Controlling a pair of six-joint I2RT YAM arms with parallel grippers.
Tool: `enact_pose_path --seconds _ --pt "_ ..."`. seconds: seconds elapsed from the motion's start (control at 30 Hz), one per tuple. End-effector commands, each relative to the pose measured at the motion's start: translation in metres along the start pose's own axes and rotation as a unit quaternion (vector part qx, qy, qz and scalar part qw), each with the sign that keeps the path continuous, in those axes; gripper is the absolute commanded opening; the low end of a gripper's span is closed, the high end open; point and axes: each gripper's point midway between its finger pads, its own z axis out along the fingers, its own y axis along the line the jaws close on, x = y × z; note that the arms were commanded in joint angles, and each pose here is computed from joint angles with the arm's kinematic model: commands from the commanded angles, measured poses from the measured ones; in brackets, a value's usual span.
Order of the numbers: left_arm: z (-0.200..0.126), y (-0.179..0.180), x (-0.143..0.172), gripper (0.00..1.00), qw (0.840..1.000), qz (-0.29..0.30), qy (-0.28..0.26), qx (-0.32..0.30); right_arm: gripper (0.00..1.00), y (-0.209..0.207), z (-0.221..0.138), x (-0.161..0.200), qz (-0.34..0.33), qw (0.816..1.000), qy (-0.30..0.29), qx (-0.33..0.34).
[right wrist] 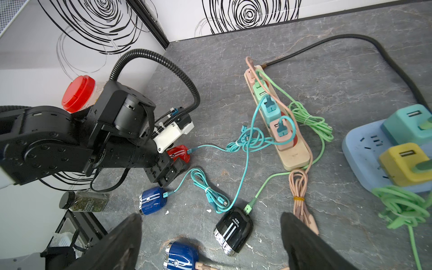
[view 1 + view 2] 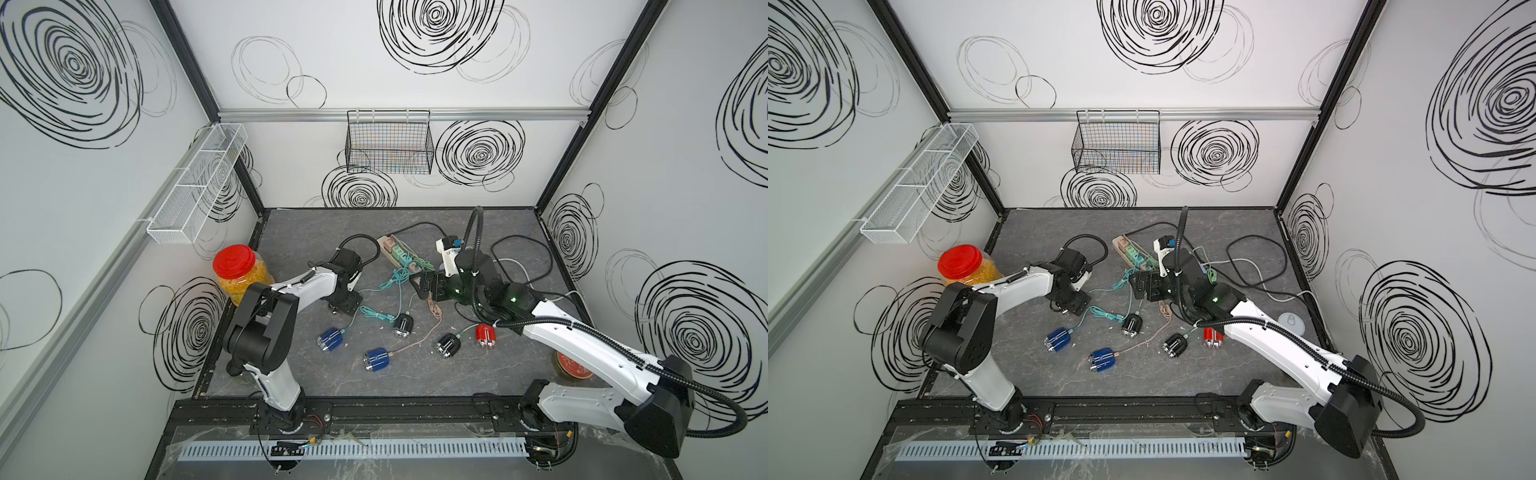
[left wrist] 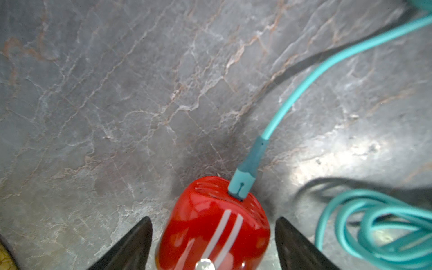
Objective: Unplug the electric shaver
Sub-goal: Pick up the electric shaver from the center of the board.
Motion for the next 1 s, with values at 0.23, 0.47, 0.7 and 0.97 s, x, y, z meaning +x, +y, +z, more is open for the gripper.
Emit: enact_pose_path --seconds 0.23,0.47,0.7,0.97 --pt "0.01 -0.007 0.015 0.77 0.999 0.027 0.039 -0.005 0.96 0.007 -0.004 -0.01 -0.002 1.0 -0.009 -0.015" --pt "0.007 -0.017 0.02 0.81 0.999 0.022 0.035 0.011 0.95 0.008 0.007 0.002 0.01 1.0 0.009 -0.028" --pt "0.008 -0.021 0.023 0.72 0.999 0.021 0.04 0.018 0.95 0.003 0.004 0.001 0.011 1.0 0.008 -0.024" --pt "0.009 -0.025 0.027 0.48 0.999 0.016 0.036 0.027 0.95 0.0 0.008 0.003 0.014 1.0 0.014 -0.024"
